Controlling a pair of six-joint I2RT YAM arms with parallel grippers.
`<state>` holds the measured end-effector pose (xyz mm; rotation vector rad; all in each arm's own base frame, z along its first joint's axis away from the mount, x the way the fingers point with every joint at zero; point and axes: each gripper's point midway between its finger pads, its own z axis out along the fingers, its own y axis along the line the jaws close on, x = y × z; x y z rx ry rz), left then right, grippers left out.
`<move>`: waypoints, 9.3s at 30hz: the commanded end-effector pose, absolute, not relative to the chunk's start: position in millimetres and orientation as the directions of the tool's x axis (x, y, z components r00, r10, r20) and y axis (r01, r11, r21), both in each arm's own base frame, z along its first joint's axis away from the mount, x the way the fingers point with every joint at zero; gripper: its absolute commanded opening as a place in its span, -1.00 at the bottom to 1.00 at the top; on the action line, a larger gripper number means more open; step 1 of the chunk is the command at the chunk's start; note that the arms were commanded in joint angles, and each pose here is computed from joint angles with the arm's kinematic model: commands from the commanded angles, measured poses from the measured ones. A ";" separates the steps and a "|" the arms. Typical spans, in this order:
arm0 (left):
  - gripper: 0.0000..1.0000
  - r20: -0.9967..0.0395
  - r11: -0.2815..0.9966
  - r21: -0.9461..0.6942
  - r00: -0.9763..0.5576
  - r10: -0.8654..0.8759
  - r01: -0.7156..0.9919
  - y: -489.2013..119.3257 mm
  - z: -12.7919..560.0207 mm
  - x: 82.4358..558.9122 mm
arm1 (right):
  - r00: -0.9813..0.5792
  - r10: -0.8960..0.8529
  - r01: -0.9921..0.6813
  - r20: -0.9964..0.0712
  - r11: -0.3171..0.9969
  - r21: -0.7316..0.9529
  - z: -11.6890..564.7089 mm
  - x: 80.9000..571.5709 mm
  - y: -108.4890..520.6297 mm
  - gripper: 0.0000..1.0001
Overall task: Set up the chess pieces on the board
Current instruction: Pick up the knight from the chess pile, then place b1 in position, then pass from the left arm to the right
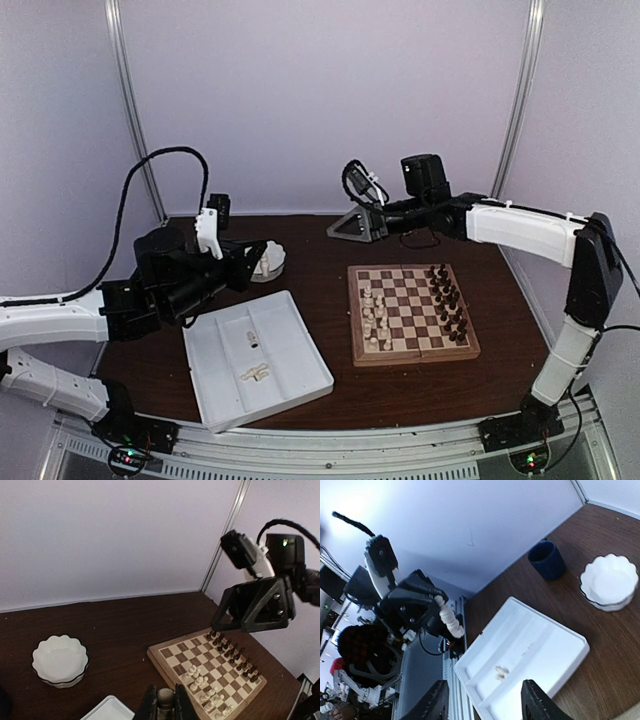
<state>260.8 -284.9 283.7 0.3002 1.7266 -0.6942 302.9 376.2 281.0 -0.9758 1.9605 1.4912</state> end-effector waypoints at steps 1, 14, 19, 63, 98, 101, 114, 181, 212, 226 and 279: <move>-0.94 -0.887 0.678 -0.413 -0.100 -0.450 0.609 -281.9 370.8 260.7 | -0.784 -0.075 -0.601 -0.616 -0.157 0.784 342.1 302.8 404.7 0.09; -1.00 -0.789 0.575 -0.433 0.017 -0.614 0.694 -285.2 405.4 256.4 | -0.871 -0.077 -0.438 -0.485 -0.326 0.838 364.5 264.9 431.4 0.29; -1.00 -0.763 0.542 -0.437 0.023 -0.646 0.718 -290.9 406.8 256.2 | -0.870 -0.081 -0.435 -0.486 -0.338 0.835 365.1 261.1 434.8 0.25; -1.00 -0.714 0.369 -0.499 -0.131 -0.687 0.784 -321.8 391.0 270.5 | -0.813 -0.119 -0.518 -0.569 -0.298 0.802 354.3 258.0 426.5 -0.06; -1.00 -0.765 0.440 -0.513 -0.160 -0.624 0.738 -320.1 355.7 276.6 | -0.715 -0.143 -0.680 -0.684 -0.080 0.729 321.0 289.2 395.1 -0.86; -1.00 -0.843 0.537 -0.478 -0.192 -0.502 0.695 -317.2 342.2 281.8 | -0.681 -0.292 -0.716 -0.671 0.073 0.695 286.4 293.3 368.5 -0.86; -1.00 -0.909 0.767 -0.203 -0.409 0.084 0.609 -278.7 256.5 324.3 | -0.219 -0.910 -0.971 -0.352 0.239 -0.016 207.4 330.5 254.5 -0.86; -1.00 -0.852 0.718 -0.310 -0.517 0.081 0.623 -276.0 250.8 308.7 | 0.047 -0.985 -0.967 0.164 -0.086 -0.239 77.5 413.8 288.1 -0.66; -1.00 -0.831 0.701 -0.350 -0.551 0.073 0.621 -278.5 244.1 312.0 | 0.045 -0.995 -0.970 0.087 -0.064 -0.235 73.1 415.3 304.1 -0.80; -1.00 -0.822 0.691 -0.374 -0.566 0.060 0.618 -278.4 242.7 314.4 | 0.037 -0.996 -0.967 0.083 -0.057 -0.249 79.5 417.1 302.2 -0.56; -1.00 -0.959 0.088 -0.209 -0.187 -0.211 0.974 -425.3 376.4 240.0 | -0.277 -0.409 -0.958 -0.869 0.047 0.284 351.9 230.0 328.2 0.17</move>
